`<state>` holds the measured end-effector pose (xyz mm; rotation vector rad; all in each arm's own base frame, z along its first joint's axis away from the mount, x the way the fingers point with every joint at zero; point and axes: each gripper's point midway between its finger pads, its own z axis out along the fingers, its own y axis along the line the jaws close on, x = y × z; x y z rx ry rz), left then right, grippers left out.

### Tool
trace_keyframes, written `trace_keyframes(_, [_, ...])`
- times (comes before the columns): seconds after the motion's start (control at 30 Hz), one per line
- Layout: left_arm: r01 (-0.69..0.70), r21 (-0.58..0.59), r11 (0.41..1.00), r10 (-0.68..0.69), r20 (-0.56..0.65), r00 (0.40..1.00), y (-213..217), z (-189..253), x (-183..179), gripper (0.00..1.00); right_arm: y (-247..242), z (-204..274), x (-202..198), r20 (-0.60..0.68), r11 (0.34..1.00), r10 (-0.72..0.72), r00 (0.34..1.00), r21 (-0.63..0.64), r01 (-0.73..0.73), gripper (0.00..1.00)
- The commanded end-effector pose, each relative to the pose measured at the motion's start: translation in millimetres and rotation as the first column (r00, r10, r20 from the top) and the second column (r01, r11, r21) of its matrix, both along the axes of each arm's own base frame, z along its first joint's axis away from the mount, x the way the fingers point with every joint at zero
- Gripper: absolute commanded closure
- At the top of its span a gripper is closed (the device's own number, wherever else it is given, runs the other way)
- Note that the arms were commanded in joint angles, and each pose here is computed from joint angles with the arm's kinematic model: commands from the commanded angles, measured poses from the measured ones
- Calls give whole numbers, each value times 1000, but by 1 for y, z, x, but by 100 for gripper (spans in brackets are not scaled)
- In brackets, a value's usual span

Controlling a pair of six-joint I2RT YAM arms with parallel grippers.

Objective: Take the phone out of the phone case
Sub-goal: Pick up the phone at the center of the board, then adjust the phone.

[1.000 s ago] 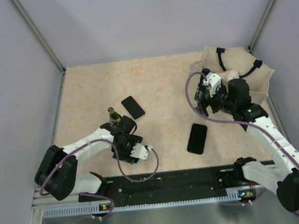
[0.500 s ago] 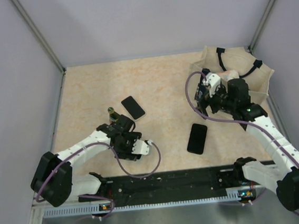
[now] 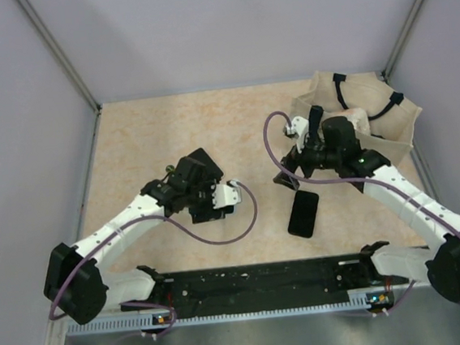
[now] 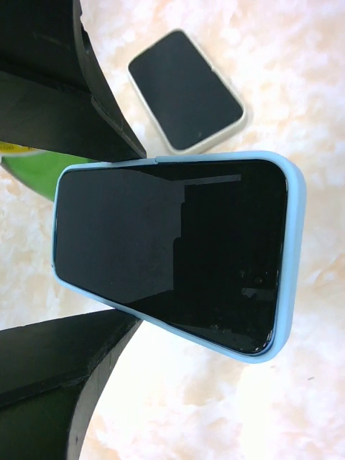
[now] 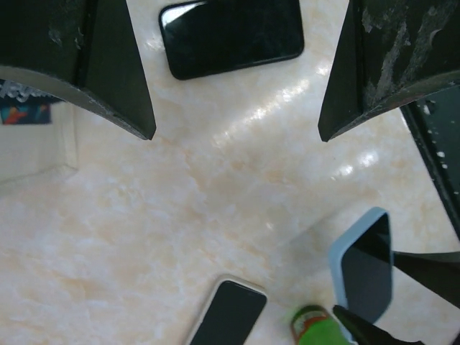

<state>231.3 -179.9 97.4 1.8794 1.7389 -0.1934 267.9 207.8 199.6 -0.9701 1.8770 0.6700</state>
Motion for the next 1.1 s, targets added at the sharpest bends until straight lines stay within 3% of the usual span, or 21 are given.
trace_keyframes(0.0, [-92, -197, 976, 113, 97, 989, -36, 57, 29, 100, 43, 29, -7, -40, 981, 132, 990, 146, -125, 5])
trace_keyframes(0.37, [-194, -271, 943, 237, 139, 961, -65, 86, 49, 100, 93, 30, 2, -247, 928, 247, 937, 339, -155, 9])
trace_keyframes(0.63, [-210, -276, 938, 264, 172, 949, -71, 92, 56, 100, 107, 13, 0, -320, 916, 297, 900, 363, -174, 14])
trace_keyframes(0.93, [-229, -296, 927, 287, 171, 943, -76, 96, 58, 100, 122, -5, -3, -354, 906, 346, 869, 368, -211, 26])
trace_keyframes(1.07, [-234, -304, 924, 294, 166, 941, -79, 95, 58, 100, 126, -7, -6, -365, 897, 375, 852, 375, -234, 37])
